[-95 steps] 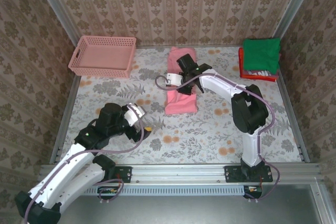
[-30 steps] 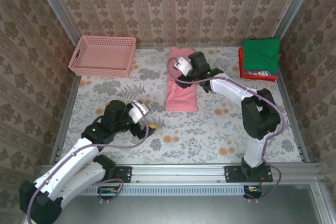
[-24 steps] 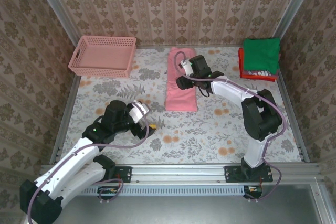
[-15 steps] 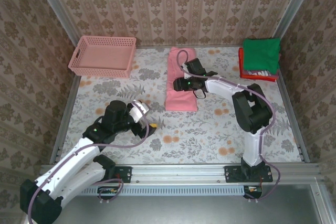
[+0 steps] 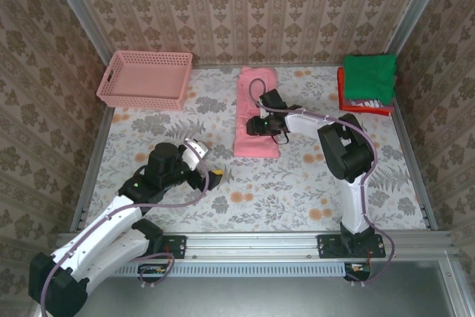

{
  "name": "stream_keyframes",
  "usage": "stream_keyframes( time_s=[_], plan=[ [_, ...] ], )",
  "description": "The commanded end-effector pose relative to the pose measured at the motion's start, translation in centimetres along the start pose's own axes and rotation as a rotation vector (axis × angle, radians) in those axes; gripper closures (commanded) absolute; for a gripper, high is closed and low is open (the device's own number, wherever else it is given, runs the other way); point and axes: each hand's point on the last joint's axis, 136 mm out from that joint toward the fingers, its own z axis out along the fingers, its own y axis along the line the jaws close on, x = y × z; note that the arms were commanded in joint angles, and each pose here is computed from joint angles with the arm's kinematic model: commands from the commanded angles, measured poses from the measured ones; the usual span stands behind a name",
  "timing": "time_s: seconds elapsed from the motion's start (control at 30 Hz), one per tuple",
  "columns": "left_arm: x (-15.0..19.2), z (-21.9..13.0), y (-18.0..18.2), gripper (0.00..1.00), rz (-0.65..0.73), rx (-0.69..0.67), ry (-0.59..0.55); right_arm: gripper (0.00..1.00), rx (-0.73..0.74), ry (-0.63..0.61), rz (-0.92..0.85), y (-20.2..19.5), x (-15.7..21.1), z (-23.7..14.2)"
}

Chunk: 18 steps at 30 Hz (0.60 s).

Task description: Fold and stack the t-shirts

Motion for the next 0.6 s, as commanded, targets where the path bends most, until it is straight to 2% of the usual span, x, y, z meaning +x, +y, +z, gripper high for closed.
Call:
stream_keyframes(
  time_s=[0.0,0.17,0.3,0.43,0.57],
  plan=[
    [-0.3,0.0,0.6,0.0,-0.036,-0.029,-0.026,0.5,0.012,0.104,0.063,-1.0,4.7,-0.7],
    [0.0,0.1,0.8,0.0,-0.047,-0.036,-0.024,0.51,0.007,0.172,0.06,-1.4,9.5,-2.5],
    [-0.3,0.4,0.9,0.0,-0.052,-0.036,-0.04,0.51,-0.028,0.197,0.054,-0.1,12.5,-4.6],
    [-0.7,0.8,0.8,0.0,-0.049,-0.026,-0.039,0.48,-0.061,0.156,-0.015,1.7,12.4,-7.3],
    [-0.8,0.9,0.8,0.0,-0.037,-0.02,-0.035,0.41,-0.054,0.05,-0.231,2.6,10.1,-10.7]
  ],
)
